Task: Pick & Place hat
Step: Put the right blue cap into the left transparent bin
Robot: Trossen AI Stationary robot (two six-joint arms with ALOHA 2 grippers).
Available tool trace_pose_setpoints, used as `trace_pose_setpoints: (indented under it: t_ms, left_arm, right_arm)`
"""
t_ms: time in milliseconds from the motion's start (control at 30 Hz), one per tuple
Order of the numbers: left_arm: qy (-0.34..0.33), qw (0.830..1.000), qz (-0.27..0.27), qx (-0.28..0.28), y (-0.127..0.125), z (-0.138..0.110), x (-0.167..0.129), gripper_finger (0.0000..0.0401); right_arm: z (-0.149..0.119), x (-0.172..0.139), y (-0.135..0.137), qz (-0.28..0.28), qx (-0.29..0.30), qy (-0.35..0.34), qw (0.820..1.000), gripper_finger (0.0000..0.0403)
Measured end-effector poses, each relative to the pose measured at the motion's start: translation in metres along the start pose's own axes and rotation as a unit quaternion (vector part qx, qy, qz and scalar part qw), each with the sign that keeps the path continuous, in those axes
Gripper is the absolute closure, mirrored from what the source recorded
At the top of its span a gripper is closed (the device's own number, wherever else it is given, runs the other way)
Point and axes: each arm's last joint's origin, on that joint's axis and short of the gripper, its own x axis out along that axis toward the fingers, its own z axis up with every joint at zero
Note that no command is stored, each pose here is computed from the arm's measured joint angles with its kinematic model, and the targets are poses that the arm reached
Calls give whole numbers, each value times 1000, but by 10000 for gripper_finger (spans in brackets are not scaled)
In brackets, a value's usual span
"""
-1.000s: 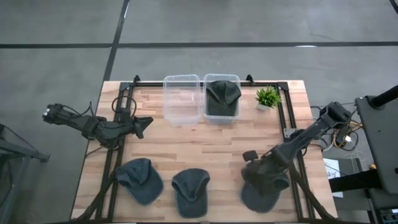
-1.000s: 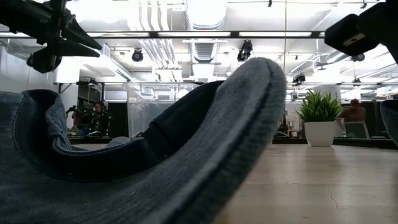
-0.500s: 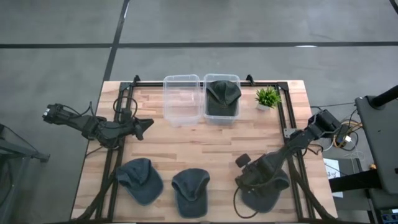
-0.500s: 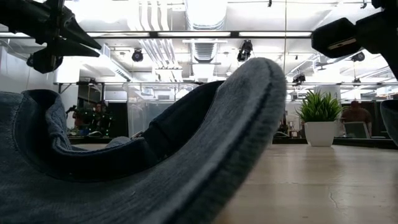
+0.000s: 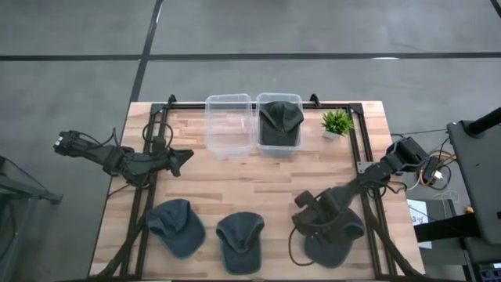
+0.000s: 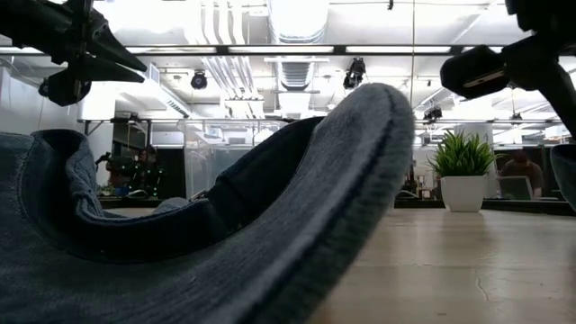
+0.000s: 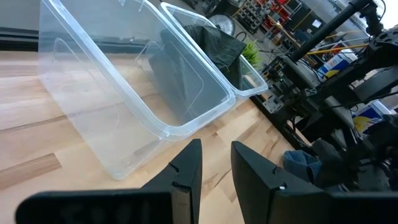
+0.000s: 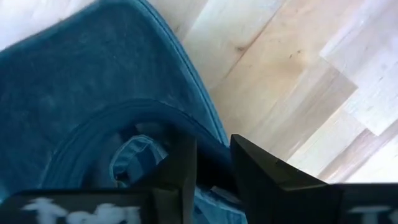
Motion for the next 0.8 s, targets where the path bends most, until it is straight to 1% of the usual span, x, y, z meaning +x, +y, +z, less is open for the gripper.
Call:
trace_pose_setpoints:
  t_ms: [133, 433, 600, 800]
  left_arm:
    - [0, 1000, 0, 0, 0, 0, 0, 323]
    - [0, 1000, 0, 0, 0, 0, 0, 323]
    - [3, 1000, -2, 0, 0, 0, 0, 323]
    - [8, 1000, -5, 6, 0, -1, 0, 323]
  right_arm:
    - [-1, 0, -3, 5, -25, 0, 1000, 312]
    - [-2, 3, -15, 11, -41, 1, 999, 309]
    - [-1, 9, -19, 42, -39, 6, 998, 314]
    - [2, 16, -20, 46, -56, 11, 997, 315]
